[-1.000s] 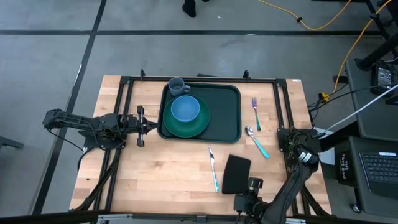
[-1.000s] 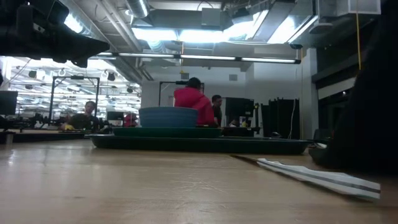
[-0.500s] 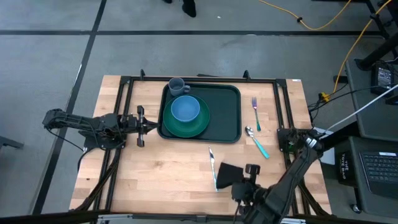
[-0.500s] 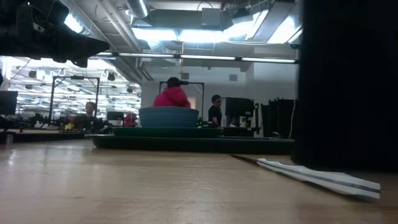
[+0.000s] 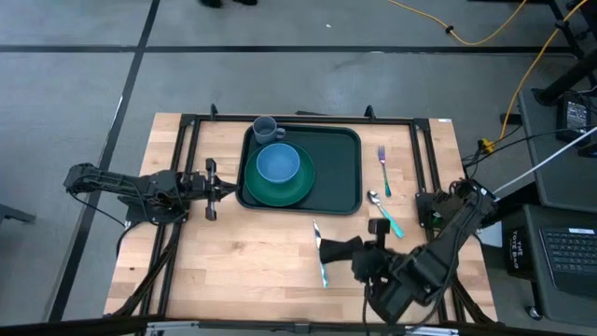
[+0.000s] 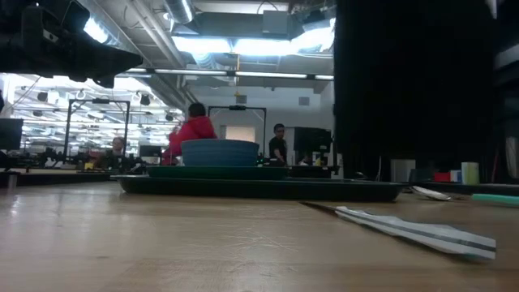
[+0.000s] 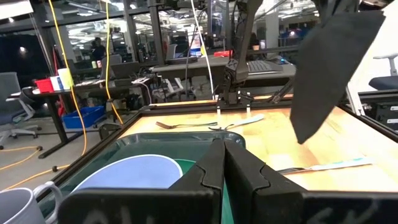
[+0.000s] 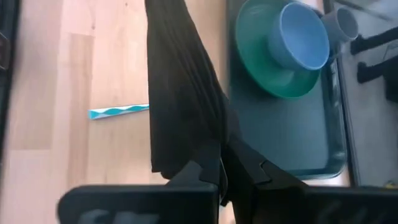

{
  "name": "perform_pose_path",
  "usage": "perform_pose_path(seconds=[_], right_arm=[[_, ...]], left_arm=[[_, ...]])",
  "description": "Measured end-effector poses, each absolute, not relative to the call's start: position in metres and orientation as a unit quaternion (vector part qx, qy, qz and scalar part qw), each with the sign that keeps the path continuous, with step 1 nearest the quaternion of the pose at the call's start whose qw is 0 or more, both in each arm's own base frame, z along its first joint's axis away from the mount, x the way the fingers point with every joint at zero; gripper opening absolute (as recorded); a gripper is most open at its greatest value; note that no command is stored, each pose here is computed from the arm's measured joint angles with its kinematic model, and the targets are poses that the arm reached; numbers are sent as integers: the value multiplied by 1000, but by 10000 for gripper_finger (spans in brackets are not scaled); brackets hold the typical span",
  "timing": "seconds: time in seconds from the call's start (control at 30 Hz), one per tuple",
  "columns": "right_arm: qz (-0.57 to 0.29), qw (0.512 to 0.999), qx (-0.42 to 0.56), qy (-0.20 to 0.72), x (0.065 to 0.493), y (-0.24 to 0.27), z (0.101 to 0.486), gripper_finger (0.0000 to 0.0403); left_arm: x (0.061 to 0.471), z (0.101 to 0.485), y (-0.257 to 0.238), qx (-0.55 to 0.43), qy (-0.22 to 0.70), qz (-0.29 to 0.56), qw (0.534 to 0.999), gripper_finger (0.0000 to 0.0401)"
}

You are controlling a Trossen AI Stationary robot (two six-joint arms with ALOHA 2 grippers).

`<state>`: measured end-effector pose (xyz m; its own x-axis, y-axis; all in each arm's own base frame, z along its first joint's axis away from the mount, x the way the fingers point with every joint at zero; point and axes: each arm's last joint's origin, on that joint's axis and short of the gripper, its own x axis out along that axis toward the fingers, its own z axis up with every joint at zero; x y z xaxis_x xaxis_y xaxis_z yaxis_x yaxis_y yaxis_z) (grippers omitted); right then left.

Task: Set up tray
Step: Put the black napkin on the green serving tray to the right of the green plate

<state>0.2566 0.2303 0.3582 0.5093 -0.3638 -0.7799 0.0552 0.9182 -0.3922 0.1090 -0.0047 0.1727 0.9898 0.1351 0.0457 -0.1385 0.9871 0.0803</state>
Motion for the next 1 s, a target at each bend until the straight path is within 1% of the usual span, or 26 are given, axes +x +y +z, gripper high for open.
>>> perform_pose_path(seconds=[0.17, 0.33, 0.47, 0.6, 0.8, 0.9, 1.0], right_arm=[[-127, 850, -194, 473, 256, 212, 365, 13], [-159, 843, -193, 476, 237, 186, 358, 13], [-181, 854, -189, 451, 215, 164, 354, 13], [-187, 870, -191, 415, 197, 138, 359, 13], [-211, 868, -204, 401, 187, 90, 356, 13], [-204, 864, -212, 409, 187, 67, 346, 13], [-188, 876, -204, 394, 184, 48, 342, 13]], left_arm=[[109, 173, -5, 42, -19, 70, 996, 4], [109, 173, -5, 42, -19, 70, 997, 4], [109, 173, -5, 42, -19, 70, 996, 4], [109, 173, -5, 42, -19, 70, 997, 4], [109, 173, -5, 42, -19, 70, 996, 4], [109, 173, -4, 51, -18, 74, 996, 4], [109, 173, -4, 66, -16, 88, 994, 4]])
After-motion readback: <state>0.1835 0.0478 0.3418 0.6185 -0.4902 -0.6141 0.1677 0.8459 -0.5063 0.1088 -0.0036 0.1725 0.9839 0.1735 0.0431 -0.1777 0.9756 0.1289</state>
